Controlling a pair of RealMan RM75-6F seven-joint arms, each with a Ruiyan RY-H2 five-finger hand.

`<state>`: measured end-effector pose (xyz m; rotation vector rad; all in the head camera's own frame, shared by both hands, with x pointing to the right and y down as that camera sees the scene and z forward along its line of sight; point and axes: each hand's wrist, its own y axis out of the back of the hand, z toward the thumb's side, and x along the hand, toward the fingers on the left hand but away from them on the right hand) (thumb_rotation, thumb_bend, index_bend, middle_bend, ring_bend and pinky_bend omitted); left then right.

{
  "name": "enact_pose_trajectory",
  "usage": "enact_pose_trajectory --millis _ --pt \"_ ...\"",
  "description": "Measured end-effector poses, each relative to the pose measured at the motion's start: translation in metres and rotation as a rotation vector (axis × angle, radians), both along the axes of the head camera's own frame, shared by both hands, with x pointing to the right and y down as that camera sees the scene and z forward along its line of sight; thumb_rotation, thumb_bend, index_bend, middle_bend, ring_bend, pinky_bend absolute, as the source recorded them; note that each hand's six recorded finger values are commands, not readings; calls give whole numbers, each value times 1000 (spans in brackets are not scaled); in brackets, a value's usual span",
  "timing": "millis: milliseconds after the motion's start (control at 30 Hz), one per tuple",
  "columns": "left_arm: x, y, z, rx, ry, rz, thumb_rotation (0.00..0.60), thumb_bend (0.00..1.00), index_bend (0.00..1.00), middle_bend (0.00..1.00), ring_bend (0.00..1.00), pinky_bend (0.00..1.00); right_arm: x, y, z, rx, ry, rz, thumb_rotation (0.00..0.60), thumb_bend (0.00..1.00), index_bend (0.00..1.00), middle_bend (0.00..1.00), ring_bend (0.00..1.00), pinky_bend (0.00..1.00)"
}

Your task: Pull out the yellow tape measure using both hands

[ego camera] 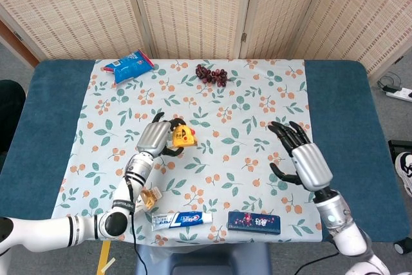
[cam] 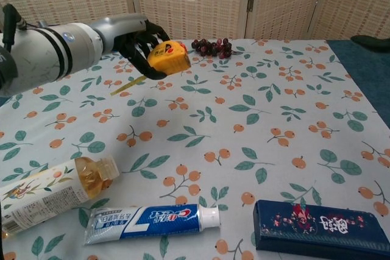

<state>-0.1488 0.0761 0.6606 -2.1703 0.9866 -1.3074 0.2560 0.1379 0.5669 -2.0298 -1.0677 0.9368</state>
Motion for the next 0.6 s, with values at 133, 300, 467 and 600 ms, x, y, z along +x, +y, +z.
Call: enact_pose_trajectory --millis 133,300,467,600 --pt "14 -5 -19 -3 55 -26 600 343 527 468 378 97 -35 -8 8 1 -41 -18 600 396 119 75 136 51" --pt "23 -5 -26 -12 75 -40 600 343 529 468 378 97 -69 -16 18 0 -77 -30 600 395 118 66 127 51" --pt "32 -2 -27 -26 87 -41 600 343 529 469 378 99 -88 -22 28 4 -75 -37 600 395 118 61 123 50" --pt "37 1 -28 -30 86 -37 600 343 529 469 378 102 -98 -25 35 0 -71 -41 600 395 118 60 122 50"
